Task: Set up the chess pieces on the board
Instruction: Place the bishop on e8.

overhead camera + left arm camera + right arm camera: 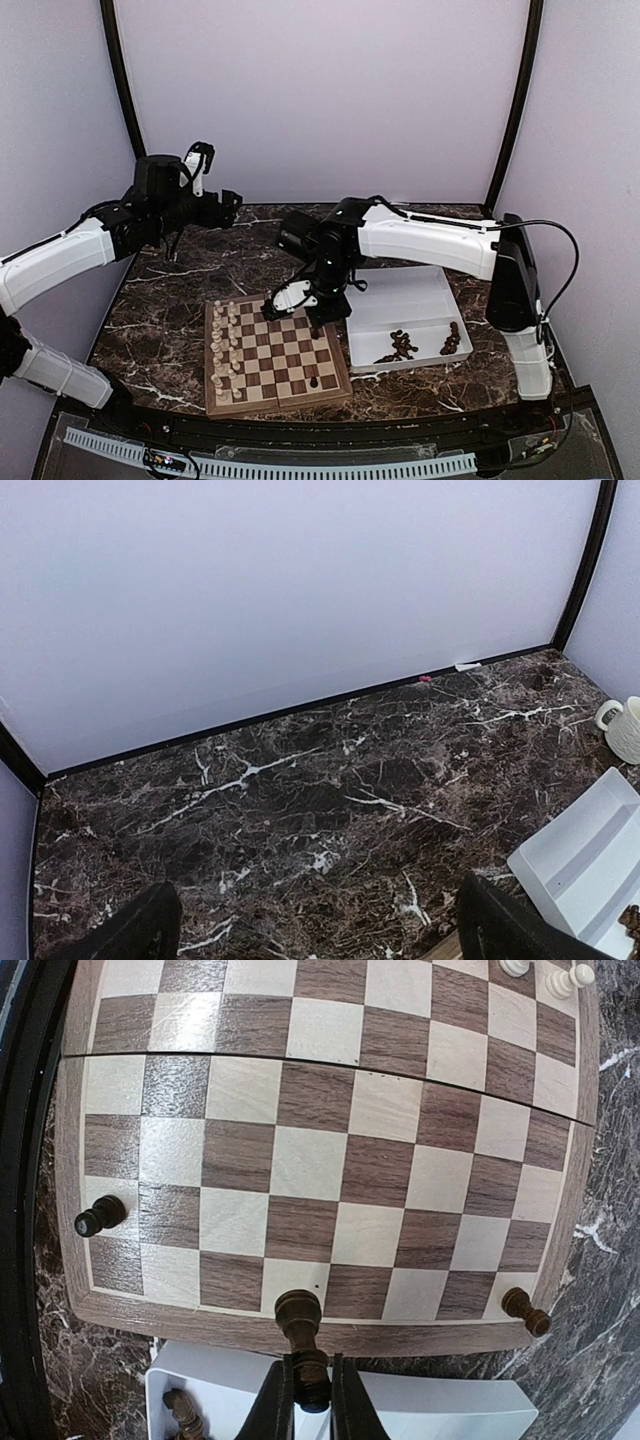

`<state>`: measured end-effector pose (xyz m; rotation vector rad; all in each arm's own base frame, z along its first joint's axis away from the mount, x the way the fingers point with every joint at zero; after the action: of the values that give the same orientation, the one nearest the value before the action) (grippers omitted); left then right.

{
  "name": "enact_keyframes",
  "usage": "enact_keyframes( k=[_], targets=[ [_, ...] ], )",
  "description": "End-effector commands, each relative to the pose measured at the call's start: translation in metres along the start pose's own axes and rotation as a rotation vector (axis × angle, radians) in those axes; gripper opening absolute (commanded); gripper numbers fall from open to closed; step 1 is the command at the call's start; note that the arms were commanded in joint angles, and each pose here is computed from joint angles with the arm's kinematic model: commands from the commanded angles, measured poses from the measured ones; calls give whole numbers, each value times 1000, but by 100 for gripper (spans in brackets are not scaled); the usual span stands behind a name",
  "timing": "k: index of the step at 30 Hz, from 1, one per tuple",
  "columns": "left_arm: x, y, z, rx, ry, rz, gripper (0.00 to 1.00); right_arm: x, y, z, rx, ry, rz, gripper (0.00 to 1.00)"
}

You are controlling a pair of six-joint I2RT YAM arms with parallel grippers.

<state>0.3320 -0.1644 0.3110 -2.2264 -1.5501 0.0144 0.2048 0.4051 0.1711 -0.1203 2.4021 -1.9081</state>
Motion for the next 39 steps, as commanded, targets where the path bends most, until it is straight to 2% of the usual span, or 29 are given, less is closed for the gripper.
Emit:
enact_keyframes(
  k=[1, 5, 9, 39],
  targets=[
    [9, 6, 16, 49, 50, -22, 99, 5, 2, -5, 51, -51, 31, 1],
    [27, 8, 32, 41, -91, 5, 99, 7, 6, -6, 74, -67, 59, 1],
    [45, 4, 35, 34, -130, -20, 99, 6, 8, -6, 90, -75, 85, 1],
    [48, 1, 38, 33, -139, -13, 99, 4, 22, -17, 94, -73, 113, 5]
  ],
)
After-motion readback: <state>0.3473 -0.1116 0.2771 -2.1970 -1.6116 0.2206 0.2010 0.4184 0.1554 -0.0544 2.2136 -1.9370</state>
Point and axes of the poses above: each gripper's point midway between its finger pads, its own y axis out along the fingers, its own x axis along the line the jaws close on, z = x × y, the point moved 6 cm from there along -y, back along the fingers, and after that the axes turned 14 degrees about y, right-handed, at the moved point
